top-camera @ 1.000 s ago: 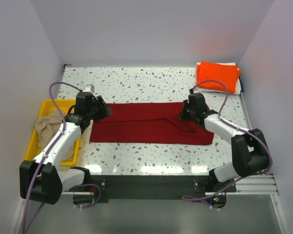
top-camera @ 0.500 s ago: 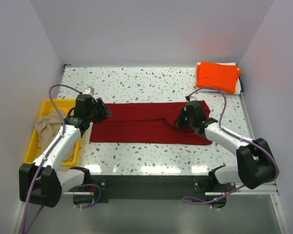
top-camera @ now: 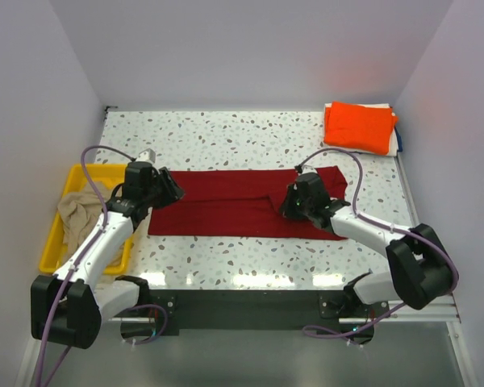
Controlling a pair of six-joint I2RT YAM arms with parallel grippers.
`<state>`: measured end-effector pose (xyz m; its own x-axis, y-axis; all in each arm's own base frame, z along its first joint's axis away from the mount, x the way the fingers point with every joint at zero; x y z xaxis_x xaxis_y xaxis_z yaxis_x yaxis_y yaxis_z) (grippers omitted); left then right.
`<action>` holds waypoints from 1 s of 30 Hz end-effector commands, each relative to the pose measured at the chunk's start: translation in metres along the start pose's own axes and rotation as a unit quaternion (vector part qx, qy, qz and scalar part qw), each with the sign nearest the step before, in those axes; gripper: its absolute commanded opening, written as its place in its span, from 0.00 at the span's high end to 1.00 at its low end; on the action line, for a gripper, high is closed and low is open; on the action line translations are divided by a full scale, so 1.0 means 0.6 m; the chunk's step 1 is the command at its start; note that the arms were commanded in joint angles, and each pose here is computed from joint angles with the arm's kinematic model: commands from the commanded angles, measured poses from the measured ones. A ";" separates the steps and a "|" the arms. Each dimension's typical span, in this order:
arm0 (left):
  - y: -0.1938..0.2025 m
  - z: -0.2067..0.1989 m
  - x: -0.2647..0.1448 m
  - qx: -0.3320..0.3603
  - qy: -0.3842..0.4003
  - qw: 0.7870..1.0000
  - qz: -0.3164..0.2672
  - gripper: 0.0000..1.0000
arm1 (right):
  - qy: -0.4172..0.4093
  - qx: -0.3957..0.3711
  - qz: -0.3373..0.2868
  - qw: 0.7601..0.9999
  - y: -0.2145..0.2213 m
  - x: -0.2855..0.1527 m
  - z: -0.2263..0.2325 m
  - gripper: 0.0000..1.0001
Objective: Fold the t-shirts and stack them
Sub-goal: Fold the tshirt
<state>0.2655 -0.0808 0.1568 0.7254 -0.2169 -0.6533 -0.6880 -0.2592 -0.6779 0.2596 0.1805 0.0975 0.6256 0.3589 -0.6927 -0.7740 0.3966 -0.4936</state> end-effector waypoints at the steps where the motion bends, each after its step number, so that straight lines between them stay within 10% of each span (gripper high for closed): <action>1: -0.001 -0.004 -0.004 -0.005 0.009 1.000 -0.013 0.51 | -0.001 -0.001 -0.017 1.000 0.000 0.004 0.002 0.91; 12: 0.009 0.000 -0.003 -0.012 0.009 1.000 -0.012 0.51 | 0.001 -0.032 -0.059 0.998 -0.032 -0.076 0.017 0.62; 20: 0.009 -0.004 -0.002 -0.015 0.017 1.000 -0.011 0.51 | 0.094 -0.002 -0.077 0.993 -0.134 -0.045 -0.039 0.62; 30: 0.006 -0.003 -0.006 -0.011 0.013 1.000 -0.013 0.51 | 0.112 -0.012 -0.011 0.994 -0.064 0.008 -0.074 0.72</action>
<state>0.2575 -0.0812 0.1463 0.7141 -0.2219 -0.6640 -0.6988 -0.2831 -0.6570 0.2963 0.1232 0.0848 0.5881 0.1144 -0.8007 -0.7671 0.3925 -0.5074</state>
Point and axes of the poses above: each gripper's point midway between its finger pads, its own x axis out along the fingers, its own z axis along the line the jaws close on, y = z × x, the point moved 5 cm from there along -x, back along the fingers, and after that the axes turned 12 degrees about x, right-handed, at the moved point
